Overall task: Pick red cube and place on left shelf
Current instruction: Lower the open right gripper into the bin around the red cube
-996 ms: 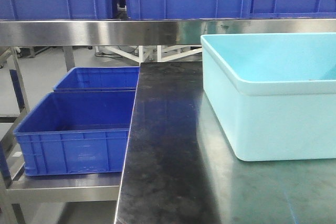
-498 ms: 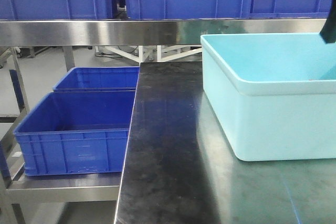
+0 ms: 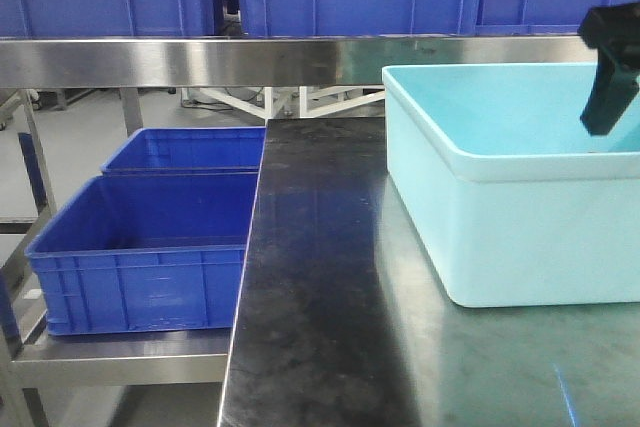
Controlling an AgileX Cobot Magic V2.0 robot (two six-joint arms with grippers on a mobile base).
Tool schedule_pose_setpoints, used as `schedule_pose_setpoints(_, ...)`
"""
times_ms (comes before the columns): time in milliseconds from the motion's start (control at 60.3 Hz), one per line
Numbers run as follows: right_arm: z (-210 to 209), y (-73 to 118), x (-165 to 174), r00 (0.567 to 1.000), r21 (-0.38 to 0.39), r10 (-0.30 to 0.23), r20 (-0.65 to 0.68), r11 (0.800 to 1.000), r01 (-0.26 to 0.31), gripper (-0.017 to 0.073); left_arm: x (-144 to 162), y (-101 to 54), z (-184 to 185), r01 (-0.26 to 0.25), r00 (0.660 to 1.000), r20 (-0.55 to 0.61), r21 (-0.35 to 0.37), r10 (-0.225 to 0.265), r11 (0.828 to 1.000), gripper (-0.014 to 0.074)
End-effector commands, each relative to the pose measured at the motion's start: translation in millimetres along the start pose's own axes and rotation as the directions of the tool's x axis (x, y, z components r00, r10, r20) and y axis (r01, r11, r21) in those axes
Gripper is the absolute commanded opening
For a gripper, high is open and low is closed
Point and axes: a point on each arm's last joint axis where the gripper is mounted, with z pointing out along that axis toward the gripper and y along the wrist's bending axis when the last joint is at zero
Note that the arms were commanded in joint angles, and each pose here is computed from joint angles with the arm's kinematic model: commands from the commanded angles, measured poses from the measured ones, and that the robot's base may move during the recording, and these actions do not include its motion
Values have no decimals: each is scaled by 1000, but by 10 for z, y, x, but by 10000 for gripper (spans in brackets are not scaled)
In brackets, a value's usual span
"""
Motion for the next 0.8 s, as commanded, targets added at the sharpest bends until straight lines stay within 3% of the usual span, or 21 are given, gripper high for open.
schedule_pose_setpoints(0, -151, 31, -145, 994, -11, -7, 105, 1000, 8, 590, -11, -3, -2, 8, 997, 81, 7, -9, 1000, 101)
schedule_pose_setpoints(780, 234, 11, -206, 995, -16, 20, 99, 1000, -19, 590, -11, -3, -2, 8, 997, 81, 7, -9, 1000, 101)
